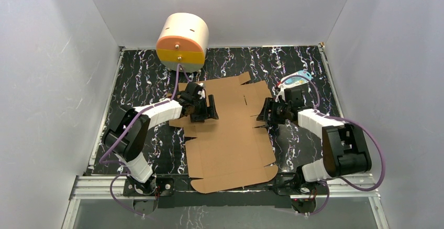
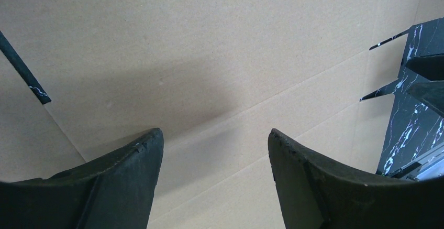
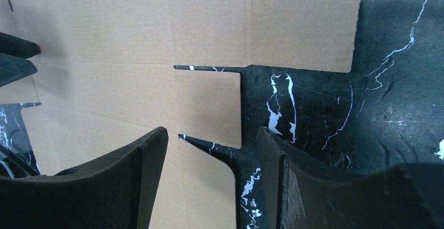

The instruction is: Fold the paper box

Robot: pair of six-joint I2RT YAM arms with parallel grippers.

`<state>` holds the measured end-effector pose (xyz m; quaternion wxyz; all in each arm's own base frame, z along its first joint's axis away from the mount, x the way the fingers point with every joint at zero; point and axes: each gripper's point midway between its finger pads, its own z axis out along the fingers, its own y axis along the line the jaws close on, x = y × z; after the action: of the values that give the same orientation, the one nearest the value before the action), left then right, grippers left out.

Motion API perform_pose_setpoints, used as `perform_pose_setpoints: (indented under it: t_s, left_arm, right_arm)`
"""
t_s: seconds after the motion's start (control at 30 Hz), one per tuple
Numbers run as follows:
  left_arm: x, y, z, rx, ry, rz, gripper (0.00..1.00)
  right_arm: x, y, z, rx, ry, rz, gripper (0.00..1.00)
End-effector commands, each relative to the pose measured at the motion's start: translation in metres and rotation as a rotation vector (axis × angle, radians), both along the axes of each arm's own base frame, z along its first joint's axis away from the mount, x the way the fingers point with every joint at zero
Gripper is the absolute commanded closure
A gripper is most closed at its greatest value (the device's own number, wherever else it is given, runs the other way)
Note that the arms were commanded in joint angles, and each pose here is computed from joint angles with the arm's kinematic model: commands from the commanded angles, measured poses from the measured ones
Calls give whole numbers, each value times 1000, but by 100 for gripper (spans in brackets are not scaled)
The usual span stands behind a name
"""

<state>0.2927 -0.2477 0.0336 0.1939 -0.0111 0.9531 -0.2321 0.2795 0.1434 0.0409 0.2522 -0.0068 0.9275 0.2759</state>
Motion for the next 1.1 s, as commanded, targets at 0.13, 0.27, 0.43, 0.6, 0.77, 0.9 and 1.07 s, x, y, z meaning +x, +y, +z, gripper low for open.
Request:
perform_pose_setpoints:
  t_s: [0.13,0.27,0.43,0.6,0.77,0.9,1.07]
  left_arm:
    - [-11,7,-24,54,56,-8,29]
    - [-10,6,-23,46,54,-7,29]
    - [-12,6,-24,44,58,-7,29]
    - [-12,7,-25,45,57,-5,29]
    - [-12,6,-24,39,57,-6,29]
    - [-12,6,-25,39,57,-8,29]
    - [-11,5,-24,38,56,-8,29]
  right_arm:
    - [13,15,0,27,-24,55,27]
    - [5,29,7,96,-13,109,28]
    - [2,37,25,158,-31,133,29]
    - [1,44,48,171,-71,165,31]
    - [-2,49,53,114,-84,174,35]
    - [-3,53,50,62,-83,174,41]
    - [-2,62,49,-63,-101,170,48]
